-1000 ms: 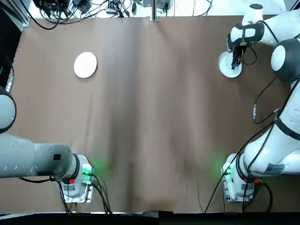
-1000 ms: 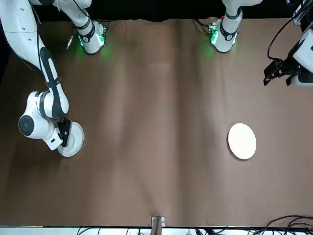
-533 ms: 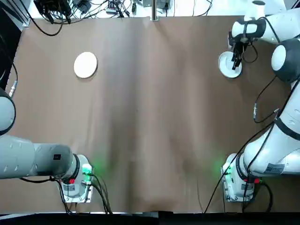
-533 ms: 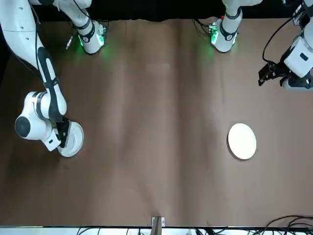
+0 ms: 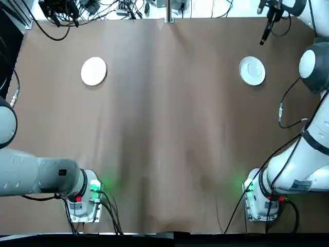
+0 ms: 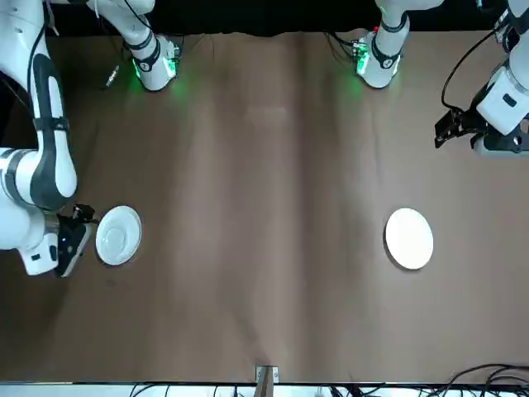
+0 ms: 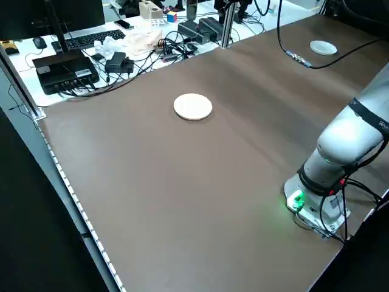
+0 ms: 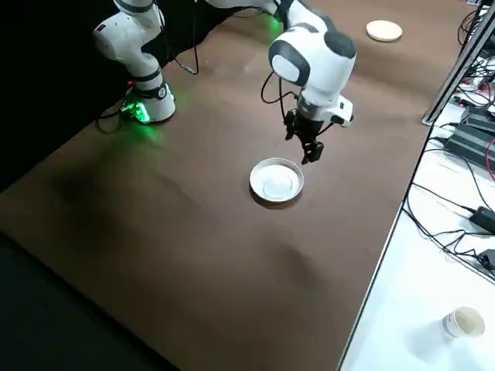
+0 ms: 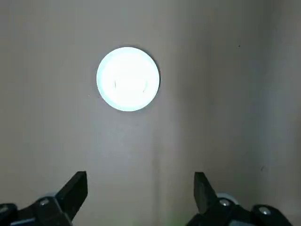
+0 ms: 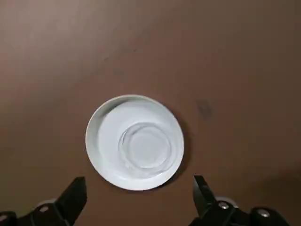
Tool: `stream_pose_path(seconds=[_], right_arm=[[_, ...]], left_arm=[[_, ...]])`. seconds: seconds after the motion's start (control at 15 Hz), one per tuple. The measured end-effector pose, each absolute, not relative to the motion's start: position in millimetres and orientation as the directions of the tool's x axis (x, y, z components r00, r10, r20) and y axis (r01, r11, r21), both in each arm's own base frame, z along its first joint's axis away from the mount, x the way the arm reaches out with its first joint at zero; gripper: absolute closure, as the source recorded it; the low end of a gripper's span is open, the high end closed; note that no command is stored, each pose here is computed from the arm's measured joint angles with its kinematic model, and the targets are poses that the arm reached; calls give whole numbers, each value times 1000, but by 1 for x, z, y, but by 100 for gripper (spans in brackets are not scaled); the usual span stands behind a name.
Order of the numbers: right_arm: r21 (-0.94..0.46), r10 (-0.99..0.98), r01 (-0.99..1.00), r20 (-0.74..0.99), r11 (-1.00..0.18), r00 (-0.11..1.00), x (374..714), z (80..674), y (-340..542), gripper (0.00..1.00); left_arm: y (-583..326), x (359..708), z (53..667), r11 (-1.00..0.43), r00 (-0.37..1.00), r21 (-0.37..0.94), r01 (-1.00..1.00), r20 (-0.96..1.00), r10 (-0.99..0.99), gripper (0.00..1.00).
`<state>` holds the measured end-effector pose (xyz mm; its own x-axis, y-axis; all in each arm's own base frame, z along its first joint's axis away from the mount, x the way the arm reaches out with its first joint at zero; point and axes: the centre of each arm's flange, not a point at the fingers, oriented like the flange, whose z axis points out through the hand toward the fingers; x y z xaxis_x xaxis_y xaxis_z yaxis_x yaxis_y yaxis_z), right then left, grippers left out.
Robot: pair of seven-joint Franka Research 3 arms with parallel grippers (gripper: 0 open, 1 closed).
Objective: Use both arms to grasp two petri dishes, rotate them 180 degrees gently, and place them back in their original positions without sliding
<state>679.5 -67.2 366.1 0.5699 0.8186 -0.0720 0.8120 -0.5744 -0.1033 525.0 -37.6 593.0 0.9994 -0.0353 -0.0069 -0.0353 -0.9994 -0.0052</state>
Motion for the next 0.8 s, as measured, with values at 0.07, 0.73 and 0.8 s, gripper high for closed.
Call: stream_pose_path(seconds=[0.07, 0.73, 0.8], right_arm=[[-89, 784, 779, -71, -621, 617, 682, 372, -65, 0], [-51, 86, 83, -70, -995, 994, 685, 459, -15, 0], [-47, 13, 10, -77, -999, 997, 680, 472, -7, 0]], left_arm=[[-38, 525, 593, -999, 999, -5, -36, -6, -36, 0], [-57, 519, 604, -997, 997, -31, -68, 20, -69, 0], [-59, 518, 606, -997, 997, -31, -70, 24, -71, 0]])
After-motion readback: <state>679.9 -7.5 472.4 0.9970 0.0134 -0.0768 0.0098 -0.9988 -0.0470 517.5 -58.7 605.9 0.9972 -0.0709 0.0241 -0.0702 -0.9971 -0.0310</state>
